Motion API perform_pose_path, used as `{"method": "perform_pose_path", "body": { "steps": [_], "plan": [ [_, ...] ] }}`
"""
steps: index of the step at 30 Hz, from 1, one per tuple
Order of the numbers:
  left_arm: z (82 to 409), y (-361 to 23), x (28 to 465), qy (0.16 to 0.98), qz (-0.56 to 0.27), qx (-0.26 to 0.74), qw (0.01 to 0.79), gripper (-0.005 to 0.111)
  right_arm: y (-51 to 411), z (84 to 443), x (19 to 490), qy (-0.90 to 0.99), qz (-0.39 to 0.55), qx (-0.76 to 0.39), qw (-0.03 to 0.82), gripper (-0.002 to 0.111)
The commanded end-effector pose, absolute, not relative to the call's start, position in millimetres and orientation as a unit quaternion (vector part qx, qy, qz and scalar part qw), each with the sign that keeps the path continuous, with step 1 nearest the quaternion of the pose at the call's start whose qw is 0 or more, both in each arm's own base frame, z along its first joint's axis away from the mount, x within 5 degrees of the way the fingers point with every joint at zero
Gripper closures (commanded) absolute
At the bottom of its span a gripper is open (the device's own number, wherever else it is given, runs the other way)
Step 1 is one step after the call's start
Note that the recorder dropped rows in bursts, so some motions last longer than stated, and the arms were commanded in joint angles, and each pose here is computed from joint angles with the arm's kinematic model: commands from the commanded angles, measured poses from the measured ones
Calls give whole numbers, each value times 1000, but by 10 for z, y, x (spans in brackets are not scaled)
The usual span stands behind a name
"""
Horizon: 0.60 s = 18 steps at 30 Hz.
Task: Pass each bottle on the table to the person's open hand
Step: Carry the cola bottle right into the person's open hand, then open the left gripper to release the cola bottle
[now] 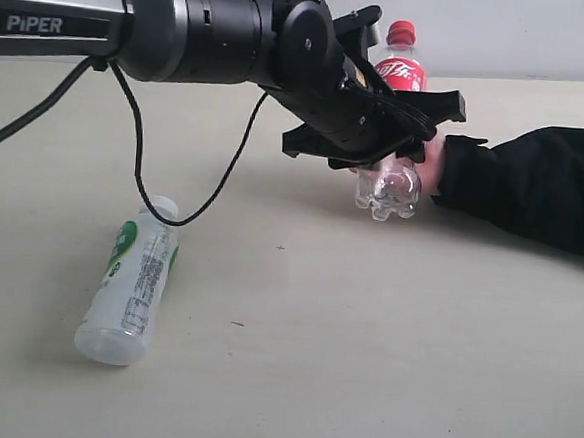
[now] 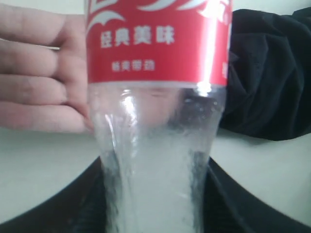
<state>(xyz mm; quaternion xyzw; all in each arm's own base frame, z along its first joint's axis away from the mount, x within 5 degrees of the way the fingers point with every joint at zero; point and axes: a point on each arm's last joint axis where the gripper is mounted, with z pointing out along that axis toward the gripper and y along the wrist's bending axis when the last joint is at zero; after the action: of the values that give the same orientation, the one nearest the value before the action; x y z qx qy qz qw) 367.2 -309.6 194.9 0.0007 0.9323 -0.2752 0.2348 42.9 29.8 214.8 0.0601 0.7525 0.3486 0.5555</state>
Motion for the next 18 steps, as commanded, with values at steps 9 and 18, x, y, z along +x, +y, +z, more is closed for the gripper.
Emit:
{"method": "perform_pose_path", "body": {
  "steps": [9,18],
  "plan": [
    [1710,-3046,3830,935,-264,-14,234,107,294,2136,427,753,344,58,558,107],
    [1683,-3104,3904,933,-268,-13,238,107,294,2136,427,754,343,57,558,107]
  ]
}}
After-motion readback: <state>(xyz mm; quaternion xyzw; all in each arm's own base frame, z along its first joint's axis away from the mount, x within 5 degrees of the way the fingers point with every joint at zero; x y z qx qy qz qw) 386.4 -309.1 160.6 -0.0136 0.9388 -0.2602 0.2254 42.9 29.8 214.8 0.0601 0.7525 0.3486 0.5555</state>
